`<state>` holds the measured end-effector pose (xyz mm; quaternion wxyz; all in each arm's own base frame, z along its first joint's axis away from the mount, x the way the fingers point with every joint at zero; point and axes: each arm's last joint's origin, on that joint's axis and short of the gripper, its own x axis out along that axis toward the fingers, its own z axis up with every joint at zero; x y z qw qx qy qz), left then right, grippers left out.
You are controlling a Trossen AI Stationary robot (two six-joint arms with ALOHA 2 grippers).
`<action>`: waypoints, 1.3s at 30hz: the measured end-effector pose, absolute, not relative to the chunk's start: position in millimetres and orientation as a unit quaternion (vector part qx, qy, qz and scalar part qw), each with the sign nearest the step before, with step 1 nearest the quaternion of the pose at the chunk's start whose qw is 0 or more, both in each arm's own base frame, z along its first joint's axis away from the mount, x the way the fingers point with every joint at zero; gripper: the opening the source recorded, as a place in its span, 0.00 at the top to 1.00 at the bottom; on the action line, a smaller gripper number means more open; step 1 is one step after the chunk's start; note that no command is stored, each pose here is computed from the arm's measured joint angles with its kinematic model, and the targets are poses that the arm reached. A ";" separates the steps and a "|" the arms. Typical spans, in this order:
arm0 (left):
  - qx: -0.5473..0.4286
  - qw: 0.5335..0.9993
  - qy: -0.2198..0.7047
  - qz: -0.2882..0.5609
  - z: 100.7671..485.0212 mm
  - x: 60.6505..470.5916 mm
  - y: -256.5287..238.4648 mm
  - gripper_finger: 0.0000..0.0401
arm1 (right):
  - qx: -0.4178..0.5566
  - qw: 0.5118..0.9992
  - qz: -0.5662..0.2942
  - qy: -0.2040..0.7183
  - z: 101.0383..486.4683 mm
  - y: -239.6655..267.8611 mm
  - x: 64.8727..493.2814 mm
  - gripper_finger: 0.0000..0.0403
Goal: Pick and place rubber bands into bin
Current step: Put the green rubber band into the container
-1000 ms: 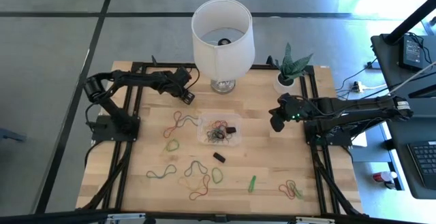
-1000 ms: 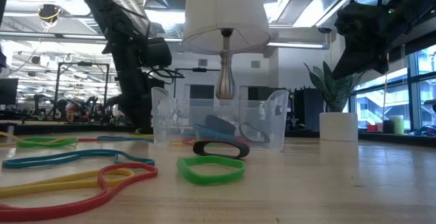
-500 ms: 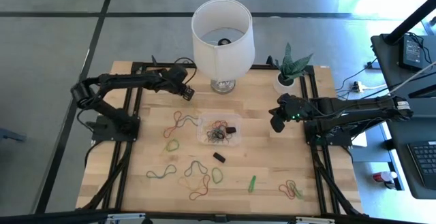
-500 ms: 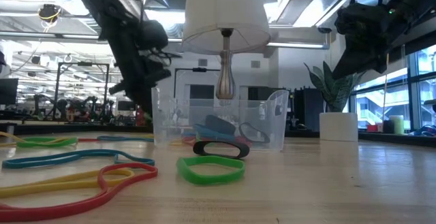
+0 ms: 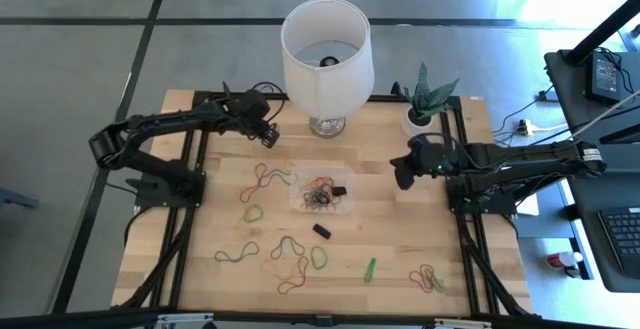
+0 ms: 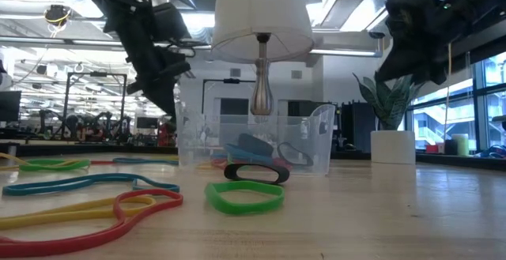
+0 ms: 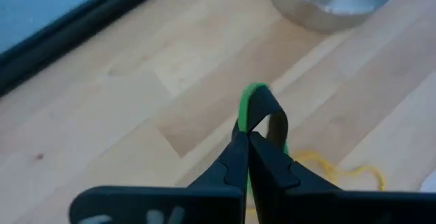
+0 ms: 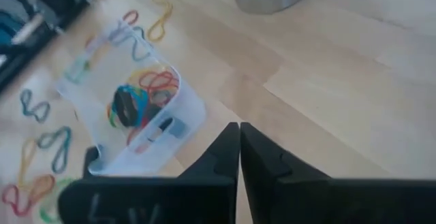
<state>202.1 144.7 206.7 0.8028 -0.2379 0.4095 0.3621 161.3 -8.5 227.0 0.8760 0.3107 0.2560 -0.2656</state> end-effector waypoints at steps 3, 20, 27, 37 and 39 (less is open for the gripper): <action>-0.247 0.783 0.445 0.358 201.0 197.7 141.5 0.99 | 0.330 0.872 -0.267 0.243 228.4 -8.5 162.7 0.96; -0.273 0.738 0.523 0.326 183.0 184.3 129.5 0.90 | 0.362 0.844 -0.295 0.265 210.3 -8.4 183.5 0.96; -0.280 0.736 0.518 0.334 182.9 184.4 129.7 0.84 | 0.352 0.836 -0.305 0.290 199.7 -8.3 190.9 0.96; -0.307 0.733 0.493 0.354 183.9 188.2 129.2 0.80 | 0.318 0.847 -0.295 0.308 197.7 -8.3 191.7 0.96; -0.314 0.732 0.490 0.355 183.9 190.2 126.1 0.80 | 0.305 0.852 -0.290 0.313 197.6 -8.3 191.6 0.96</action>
